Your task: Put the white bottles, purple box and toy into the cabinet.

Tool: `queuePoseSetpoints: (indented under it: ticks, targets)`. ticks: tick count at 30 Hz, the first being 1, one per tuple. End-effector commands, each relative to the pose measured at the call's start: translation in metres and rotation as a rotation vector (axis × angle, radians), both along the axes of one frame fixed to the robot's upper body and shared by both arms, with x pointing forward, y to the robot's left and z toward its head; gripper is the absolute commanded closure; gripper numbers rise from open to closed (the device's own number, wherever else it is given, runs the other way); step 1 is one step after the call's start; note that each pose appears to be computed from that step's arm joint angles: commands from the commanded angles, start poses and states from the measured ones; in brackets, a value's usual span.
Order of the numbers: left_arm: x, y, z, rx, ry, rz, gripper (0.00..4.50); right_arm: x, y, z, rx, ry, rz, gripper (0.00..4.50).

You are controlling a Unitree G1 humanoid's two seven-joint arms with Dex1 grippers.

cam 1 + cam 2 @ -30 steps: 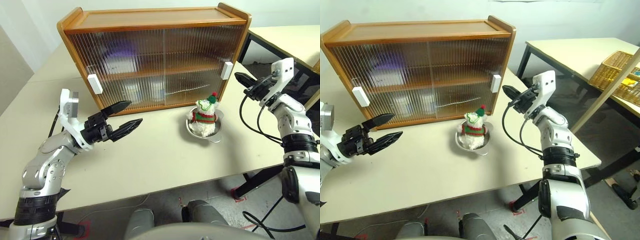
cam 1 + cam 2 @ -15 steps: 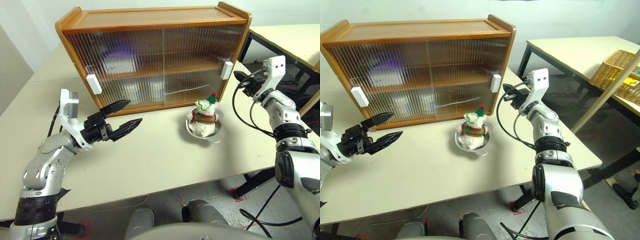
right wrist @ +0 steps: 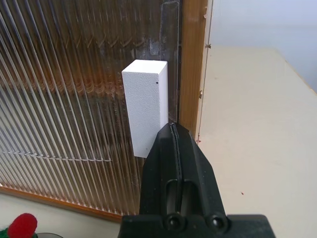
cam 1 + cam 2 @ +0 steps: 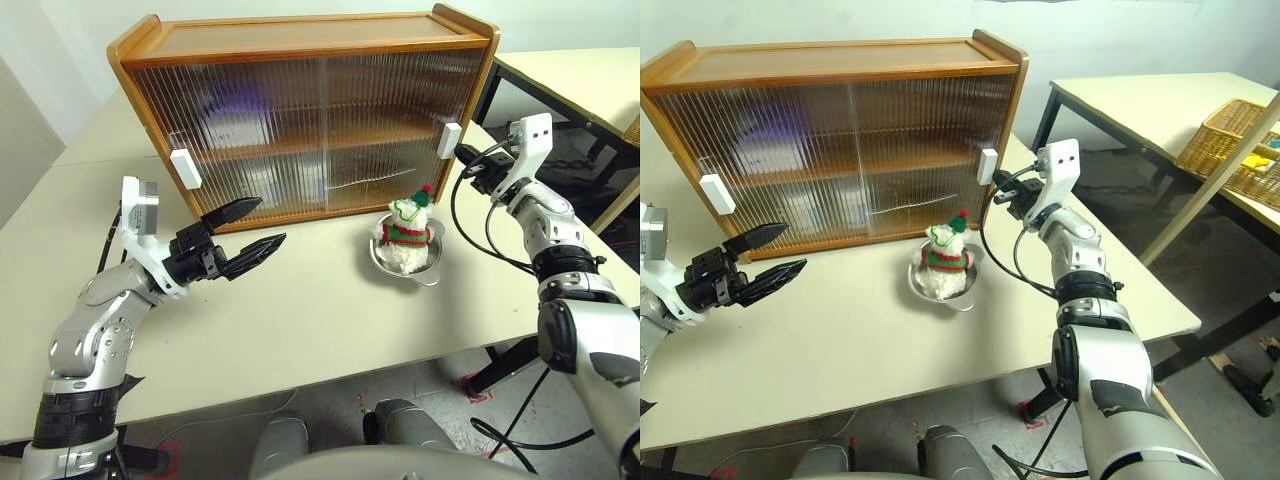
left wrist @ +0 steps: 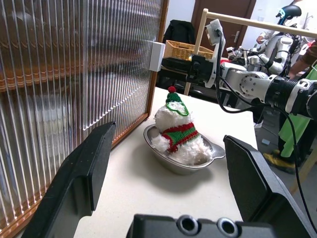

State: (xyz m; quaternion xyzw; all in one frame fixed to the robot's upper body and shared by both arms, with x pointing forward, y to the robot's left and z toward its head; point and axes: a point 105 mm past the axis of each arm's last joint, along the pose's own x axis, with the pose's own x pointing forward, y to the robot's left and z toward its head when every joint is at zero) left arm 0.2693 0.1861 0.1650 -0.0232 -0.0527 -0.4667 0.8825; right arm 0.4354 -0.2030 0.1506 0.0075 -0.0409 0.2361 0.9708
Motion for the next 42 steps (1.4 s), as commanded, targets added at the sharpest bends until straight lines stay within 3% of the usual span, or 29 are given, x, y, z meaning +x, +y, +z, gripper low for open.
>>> queuePoseSetpoints:
  ticks: [1, 23, 42]
  targets:
    - [0.003, -0.001, -0.003, 0.01, 0.011, 0.003, 0.0, 0.003, 0.02, 0.01, 0.003, -0.028, 0.055, 4.48]
    - [0.002, -0.006, -0.003, 0.001, 0.012, 0.011, 0.0, -0.005, 0.103, 0.024, -0.002, -0.059, 0.245, 4.48]
    - [0.0, -0.007, -0.002, 0.003, 0.01, 0.014, 0.0, -0.013, 0.15, 0.013, 0.034, 0.015, 0.355, 4.48]
